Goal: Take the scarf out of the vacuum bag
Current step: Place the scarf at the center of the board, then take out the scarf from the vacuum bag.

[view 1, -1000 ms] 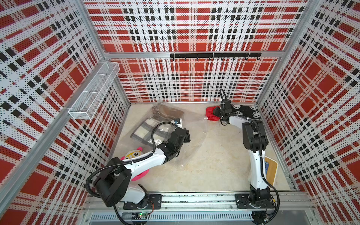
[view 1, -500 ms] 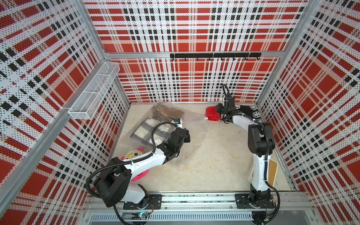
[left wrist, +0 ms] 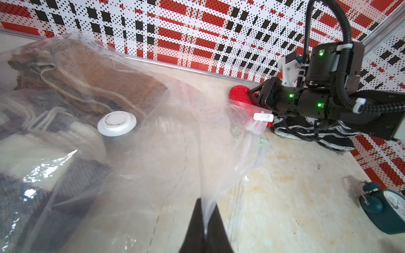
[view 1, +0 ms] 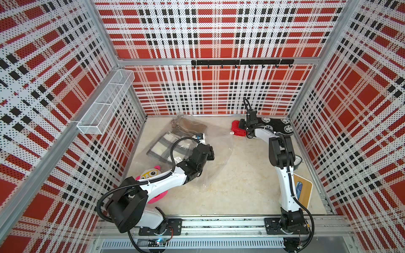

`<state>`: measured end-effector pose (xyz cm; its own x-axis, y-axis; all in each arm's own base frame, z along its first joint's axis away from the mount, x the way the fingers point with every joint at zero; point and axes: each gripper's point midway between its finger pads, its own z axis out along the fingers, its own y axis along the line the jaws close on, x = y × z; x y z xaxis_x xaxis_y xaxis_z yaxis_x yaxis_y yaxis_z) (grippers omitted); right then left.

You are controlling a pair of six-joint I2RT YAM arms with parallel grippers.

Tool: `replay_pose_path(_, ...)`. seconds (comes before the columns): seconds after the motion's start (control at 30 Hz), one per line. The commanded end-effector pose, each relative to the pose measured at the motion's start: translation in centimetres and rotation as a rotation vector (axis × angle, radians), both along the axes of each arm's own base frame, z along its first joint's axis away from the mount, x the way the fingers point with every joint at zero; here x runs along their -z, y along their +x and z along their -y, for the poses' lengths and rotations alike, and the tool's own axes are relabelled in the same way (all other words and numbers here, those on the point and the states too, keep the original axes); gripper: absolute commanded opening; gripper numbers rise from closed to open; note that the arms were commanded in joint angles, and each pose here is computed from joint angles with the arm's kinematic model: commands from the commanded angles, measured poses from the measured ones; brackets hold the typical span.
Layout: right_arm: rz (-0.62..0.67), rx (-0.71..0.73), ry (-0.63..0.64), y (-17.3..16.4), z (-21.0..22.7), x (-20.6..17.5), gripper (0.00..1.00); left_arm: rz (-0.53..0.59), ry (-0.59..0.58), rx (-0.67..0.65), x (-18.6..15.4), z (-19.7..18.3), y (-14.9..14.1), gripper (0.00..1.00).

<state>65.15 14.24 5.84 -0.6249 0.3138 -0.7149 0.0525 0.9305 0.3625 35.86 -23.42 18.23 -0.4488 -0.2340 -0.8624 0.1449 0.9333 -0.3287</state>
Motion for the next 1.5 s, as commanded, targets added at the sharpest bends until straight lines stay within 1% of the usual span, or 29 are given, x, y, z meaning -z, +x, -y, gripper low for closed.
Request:
replay_pose_path(0.0,-0.019,-0.046,0.033,0.3,-1.3,0.5,0.33,0.022,-0.01,0.001,-0.7,0.2,0.1,0.0)
replay_pose_path(0.1,-0.015,-0.084,0.063,0.5,-2.4,0.3,0.35,0.022,-0.011,0.004,-0.7,0.3,0.1,0.0)
replay_pose_path(0.17,-0.012,-0.06,0.053,0.4,-2.1,-0.1,0.35,0.025,-0.012,0.003,-0.8,0.3,0.0,0.0)
replay_pose_path(0.3,0.03,-0.095,0.071,0.4,-2.7,-1.9,0.37,0.024,-0.012,0.005,-0.8,0.3,0.1,0.0)
replay_pose_path(0.37,0.029,-0.11,0.061,0.6,-2.8,-2.7,0.4,0.02,-0.011,0.008,-0.6,0.5,0.1,0.0)
replay_pose_path(0.5,0.061,-0.106,0.033,-0.1,-2.3,-5.1,0.55,0.015,-0.007,0.009,-0.4,0.6,0.2,0.0)
replay_pose_path(0.53,0.076,-0.101,0.028,-0.4,-2.1,-6.0,0.6,0.017,-0.01,0.008,-0.5,0.6,0.2,0.0)
replay_pose_path(0.57,0.089,-0.104,0.024,-0.6,-2.0,-6.7,0.66,0.019,-0.012,0.007,-0.6,0.6,0.2,0.0)
replay_pose_path(0.6,0.099,-0.102,0.022,-1.1,-1.9,-7.6,0.77,0.02,-0.012,0.007,-0.7,0.6,0.2,0.0)
replay_pose_path(0.63,0.11,-0.112,0.024,-1.3,-1.9,-8.4,0.82,0.021,-0.012,0.006,-0.7,0.6,0.3,0.0)
replay_pose_path(0.7,0.124,-0.139,0.03,-1.9,-2.3,-9.8,0.87,0.021,-0.011,0.005,-0.7,0.5,0.3,0.0)
replay_pose_path(0.83,0.167,-0.176,0.045,-3.7,-3.0,-12.8,0.9,0.02,-0.01,0.003,-0.7,0.5,0.2,0.0)
replay_pose_path(0.87,0.178,-0.18,0.042,-4.3,-3.1,-13.4,0.93,0.021,-0.011,0.003,-0.7,0.5,0.2,0.0)
replay_pose_path(0.9,0.191,-0.173,0.028,-5.0,-3.1,-14.0,1.0,0.022,-0.009,0.002,-0.7,0.4,0.2,0.0)
replay_pose_path(0.97,0.202,-0.174,-0.023,-6.6,-3.3,-14.9,1.0,0.02,-0.008,0.0,-0.7,0.4,0.2,0.0)
replay_pose_path(1.03,0.216,-0.144,-0.083,-8.3,-3.2,-16.0,1.0,0.021,-0.008,0.0,-0.7,0.4,0.2,0.0)
replay_pose_path(1.13,0.28,-0.164,-0.132,-11.5,-3.8,-17.5,1.0,0.024,-0.009,0.001,-0.8,0.4,0.3,0.0)
replay_pose_path(1.2,0.343,-0.169,-0.126,-13.7,-3.8,-18.8,1.0,0.024,-0.008,-0.002,-0.9,0.4,0.2,0.0)
replay_pose_path(1.33,0.448,-0.195,-0.054,-18.4,-3.2,-20.1,1.0,0.032,-0.007,-0.011,-1.1,0.0,0.2,0.0)
replay_pose_path(1.4,0.46,-0.221,-0.038,-20.4,-3.2,-20.4,1.0,0.033,-0.006,-0.01,-1.2,0.1,0.2,0.0)
replay_pose_path(1.47,0.436,-0.234,-0.039,-21.5,-3.0,-19.8,1.0,0.031,-0.004,-0.011,-1.1,0.0,0.2,0.0)
